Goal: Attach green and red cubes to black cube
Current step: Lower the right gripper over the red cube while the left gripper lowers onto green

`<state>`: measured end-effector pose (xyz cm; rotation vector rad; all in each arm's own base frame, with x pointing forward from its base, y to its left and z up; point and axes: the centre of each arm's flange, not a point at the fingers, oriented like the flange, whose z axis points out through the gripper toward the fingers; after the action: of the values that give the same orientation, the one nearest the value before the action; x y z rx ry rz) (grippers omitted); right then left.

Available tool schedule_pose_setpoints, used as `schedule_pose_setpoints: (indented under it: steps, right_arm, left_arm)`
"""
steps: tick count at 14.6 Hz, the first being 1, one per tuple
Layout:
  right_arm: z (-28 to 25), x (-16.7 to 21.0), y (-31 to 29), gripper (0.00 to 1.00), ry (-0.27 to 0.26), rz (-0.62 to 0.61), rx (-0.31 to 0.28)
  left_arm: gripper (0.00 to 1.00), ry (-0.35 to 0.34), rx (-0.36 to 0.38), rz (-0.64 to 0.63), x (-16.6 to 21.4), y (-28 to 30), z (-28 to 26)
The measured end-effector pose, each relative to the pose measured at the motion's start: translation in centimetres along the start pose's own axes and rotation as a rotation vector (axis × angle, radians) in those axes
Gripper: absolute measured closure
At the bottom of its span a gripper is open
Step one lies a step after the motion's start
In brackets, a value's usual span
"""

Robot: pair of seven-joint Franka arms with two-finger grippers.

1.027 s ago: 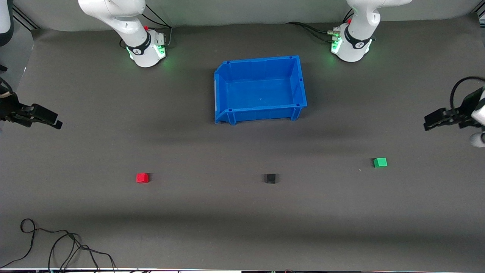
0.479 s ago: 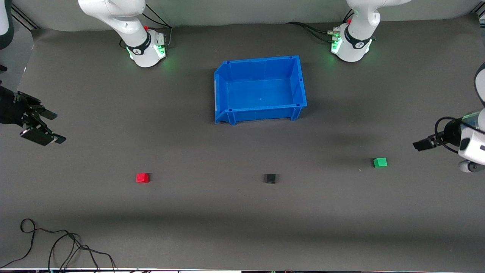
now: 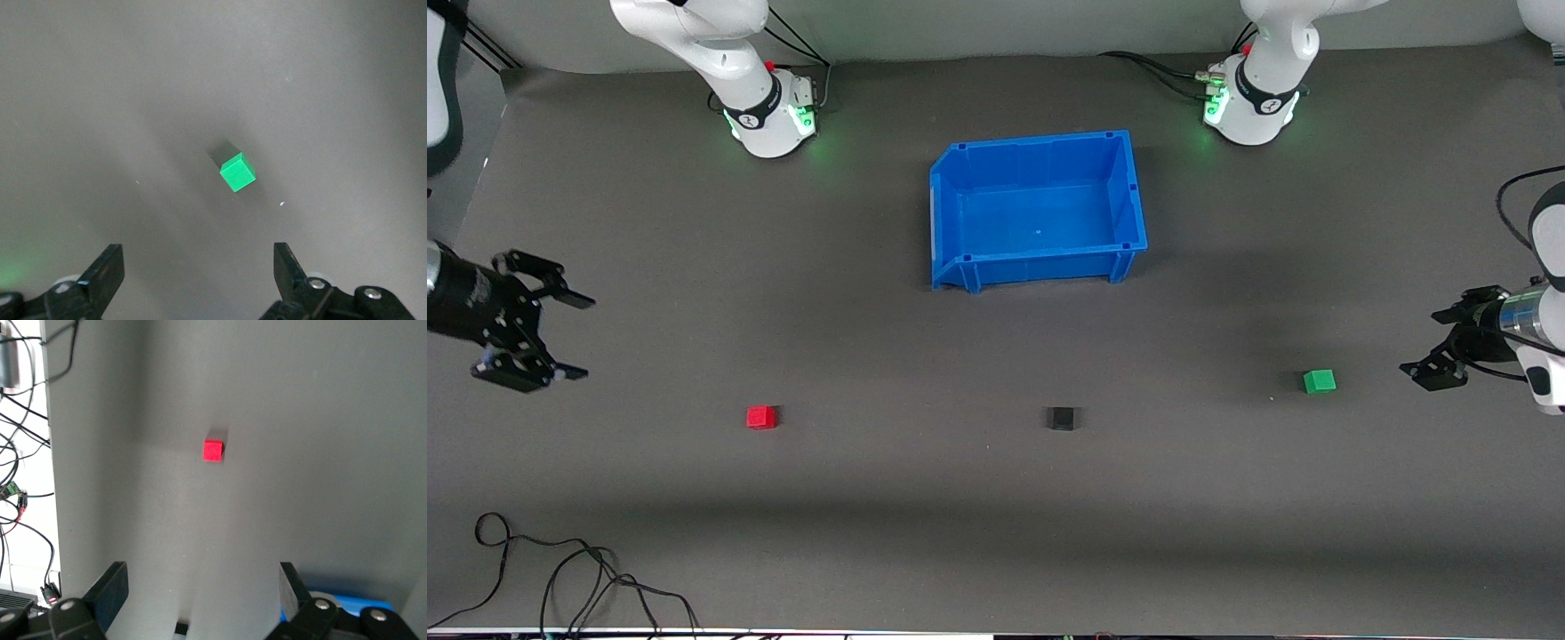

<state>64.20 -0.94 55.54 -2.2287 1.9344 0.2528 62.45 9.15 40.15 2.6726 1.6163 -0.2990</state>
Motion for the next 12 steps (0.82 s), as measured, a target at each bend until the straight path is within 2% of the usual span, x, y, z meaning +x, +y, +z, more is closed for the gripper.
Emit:
schedule_pose_setpoints:
  steps: [2, 3, 6, 9, 12]
  right_arm:
    - [2.9, 1.1, -1.4, 0.0, -0.033, 0.027, -0.029]
    - [4.5, 1.7, -2.0, 0.0, -0.067, 0.045, -0.041]
    - [9.1, 3.9, -3.2, 0.0, -0.163, 0.104, -0.078]
    - [14.6, 5.9, -4.6, 0.0, -0.178, 0.144, -0.089]
    - [20.8, 7.3, -5.2, 0.0, -0.182, 0.123, -0.083]
  left_arm:
    - [0.01, -0.016, -0.017, -0.186, 1.3, -0.4, 0.7]
    - [0.02, -0.02, -0.012, -0.26, 1.6, -0.4, 1.2]
    - [0.02, -0.007, -0.034, -0.406, 1.4, 0.6, 4.3]
    - [0.01, 0.039, -0.12, -0.508, 0.7, 1.7, 10.1]
    - [0.02, 0.047, -0.127, -0.53, 0.6, 1.3, 14.9]
